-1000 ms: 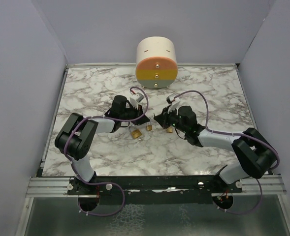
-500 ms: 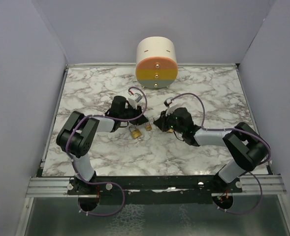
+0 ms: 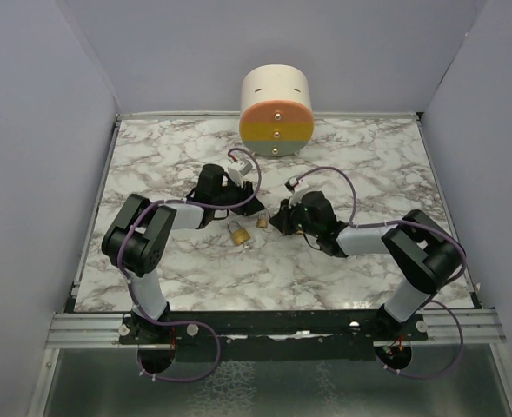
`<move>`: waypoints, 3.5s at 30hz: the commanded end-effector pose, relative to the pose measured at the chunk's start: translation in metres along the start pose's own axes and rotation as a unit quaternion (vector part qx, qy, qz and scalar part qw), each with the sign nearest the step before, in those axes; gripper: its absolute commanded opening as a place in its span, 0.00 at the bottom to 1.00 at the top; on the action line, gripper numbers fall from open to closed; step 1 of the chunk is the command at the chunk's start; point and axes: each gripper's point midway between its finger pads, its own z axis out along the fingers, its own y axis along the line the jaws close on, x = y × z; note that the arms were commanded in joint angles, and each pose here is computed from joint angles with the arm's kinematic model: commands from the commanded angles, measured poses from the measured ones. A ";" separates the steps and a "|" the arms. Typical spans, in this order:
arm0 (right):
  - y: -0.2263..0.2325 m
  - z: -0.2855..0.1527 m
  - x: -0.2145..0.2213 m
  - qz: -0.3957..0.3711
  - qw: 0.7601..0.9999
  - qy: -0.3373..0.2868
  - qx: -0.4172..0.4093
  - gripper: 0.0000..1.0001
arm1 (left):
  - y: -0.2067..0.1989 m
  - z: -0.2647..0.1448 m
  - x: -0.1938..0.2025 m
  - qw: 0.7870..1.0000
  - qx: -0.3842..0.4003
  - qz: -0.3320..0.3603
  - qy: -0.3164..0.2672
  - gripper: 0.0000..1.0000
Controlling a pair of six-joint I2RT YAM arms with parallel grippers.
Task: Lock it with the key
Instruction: Place the lock at the center of the board, then place the key at the center of the board, then move the lock to the center of the board.
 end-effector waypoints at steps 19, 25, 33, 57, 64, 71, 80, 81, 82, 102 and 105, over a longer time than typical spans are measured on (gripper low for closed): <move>-0.005 0.021 -0.010 -0.010 1.000 -0.007 0.019 0.02 | 0.004 -0.014 -0.020 0.999 -0.030 0.014 -0.030 0.44; -0.010 0.022 -0.007 -0.010 0.999 -0.004 0.030 0.12 | 0.003 -0.018 -0.019 0.999 -0.034 0.017 -0.029 0.45; -0.015 0.023 -0.010 -0.017 0.999 -0.005 0.045 0.20 | 0.000 -0.027 -0.026 0.998 -0.047 0.031 -0.035 0.45; 0.081 0.001 -0.030 -0.148 0.987 -0.036 -0.044 0.52 | 0.029 -0.113 -0.049 0.972 -0.214 0.025 -0.090 0.49; 0.091 0.014 -0.022 -0.171 0.984 -0.012 -0.052 0.76 | 0.042 -0.143 -0.058 0.954 -0.260 -0.008 -0.148 0.49; 0.097 0.031 -0.011 -0.168 0.983 0.007 -0.067 0.82 | 0.045 -0.148 -0.053 0.952 -0.262 -0.020 -0.156 0.49; 0.102 0.042 0.001 -0.166 0.982 0.030 -0.086 0.82 | 0.043 -0.154 -0.057 0.950 -0.261 -0.019 -0.170 0.49; 0.102 0.042 0.001 -0.168 0.982 0.031 -0.086 0.81 | 0.043 -0.154 -0.058 0.950 -0.261 -0.020 -0.170 0.49; 0.101 0.043 0.002 -0.169 0.981 0.032 -0.085 0.81 | 0.043 -0.154 -0.058 0.950 -0.262 -0.020 -0.171 0.49; 0.082 0.062 0.030 -0.161 0.984 0.063 -0.051 0.79 | 0.044 -0.151 -0.057 0.951 -0.255 -0.027 -0.171 0.49; 0.084 0.063 0.032 -0.158 0.984 0.064 -0.056 0.76 | 0.044 -0.151 -0.058 0.951 -0.255 -0.027 -0.172 0.49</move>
